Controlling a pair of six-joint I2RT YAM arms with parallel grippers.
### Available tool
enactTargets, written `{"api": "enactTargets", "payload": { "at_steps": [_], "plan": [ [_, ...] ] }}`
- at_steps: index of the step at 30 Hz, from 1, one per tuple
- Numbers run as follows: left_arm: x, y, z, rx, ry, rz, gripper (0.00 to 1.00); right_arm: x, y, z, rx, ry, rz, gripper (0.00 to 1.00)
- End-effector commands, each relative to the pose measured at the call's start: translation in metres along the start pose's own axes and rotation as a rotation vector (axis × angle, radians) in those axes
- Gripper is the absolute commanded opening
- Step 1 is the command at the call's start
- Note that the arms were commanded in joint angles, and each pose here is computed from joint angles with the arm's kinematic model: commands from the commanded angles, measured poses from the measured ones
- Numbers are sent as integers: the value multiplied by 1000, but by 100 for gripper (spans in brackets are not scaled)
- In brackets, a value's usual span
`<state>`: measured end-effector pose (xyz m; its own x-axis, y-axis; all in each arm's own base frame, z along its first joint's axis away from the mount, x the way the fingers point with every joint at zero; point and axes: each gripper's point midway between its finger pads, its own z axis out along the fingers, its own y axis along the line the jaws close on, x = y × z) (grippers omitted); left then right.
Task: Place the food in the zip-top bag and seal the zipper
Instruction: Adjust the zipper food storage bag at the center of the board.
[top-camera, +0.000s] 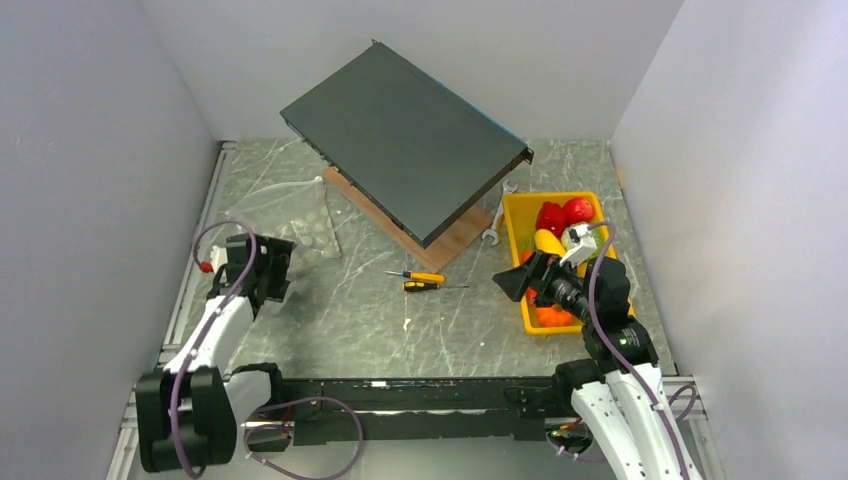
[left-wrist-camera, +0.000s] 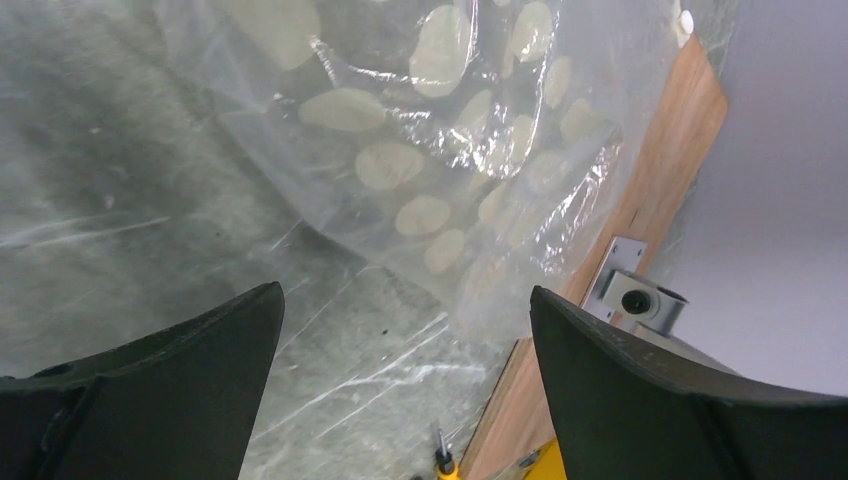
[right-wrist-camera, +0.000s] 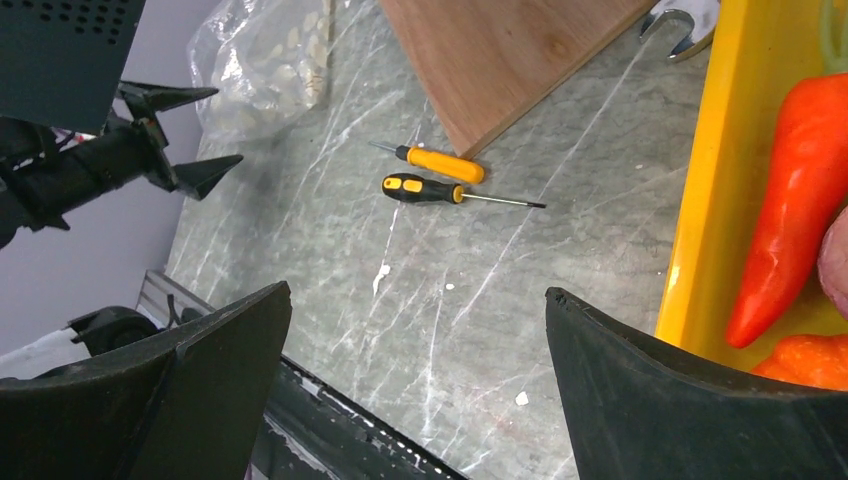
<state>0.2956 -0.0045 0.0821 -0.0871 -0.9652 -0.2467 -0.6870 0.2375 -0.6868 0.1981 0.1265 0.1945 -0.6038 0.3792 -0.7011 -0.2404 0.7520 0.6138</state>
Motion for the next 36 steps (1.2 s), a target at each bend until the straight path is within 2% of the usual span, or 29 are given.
{"api": "enactTargets", "payload": {
  "at_steps": [1, 4, 7, 12, 15, 17, 20, 24, 31, 33, 36],
  "plan": [
    [-7, -40, 15, 79, 6, -58, 98, 0, 3, -2, -24, -7, -32, 100],
    [-7, -35, 32, 37, 15, -36, 93, 2, 2, -1, -21, -5, -33, 100],
    [-9, -39, 43, 43, 11, 48, 77, 3, 2, 2, -32, 9, -33, 100],
    [-10, -17, 55, -35, 37, 189, 43, 11, -3, 8, -32, 40, -20, 100],
    [-6, -8, 56, -19, 87, 249, 22, 15, -7, 12, -23, 53, -9, 100],
    [-2, -8, 53, -4, 122, 326, 12, 19, -10, 15, -16, 74, -6, 100],
    [5, -11, 41, 26, 189, 455, 3, 30, -13, 21, -18, 124, 4, 100],
    [21, -9, 12, 73, 300, 616, 0, 47, -6, 29, -61, 178, 22, 100],
    [58, 4, -58, 89, 366, 830, 0, 67, 19, 38, -129, 236, 28, 100],
    [69, 11, -77, 106, 421, 870, 0, 72, 26, 39, -148, 248, 35, 100],
    [97, 9, -108, 218, 559, 942, 0, 77, 39, 41, -201, 257, 66, 100]
  ]
}}
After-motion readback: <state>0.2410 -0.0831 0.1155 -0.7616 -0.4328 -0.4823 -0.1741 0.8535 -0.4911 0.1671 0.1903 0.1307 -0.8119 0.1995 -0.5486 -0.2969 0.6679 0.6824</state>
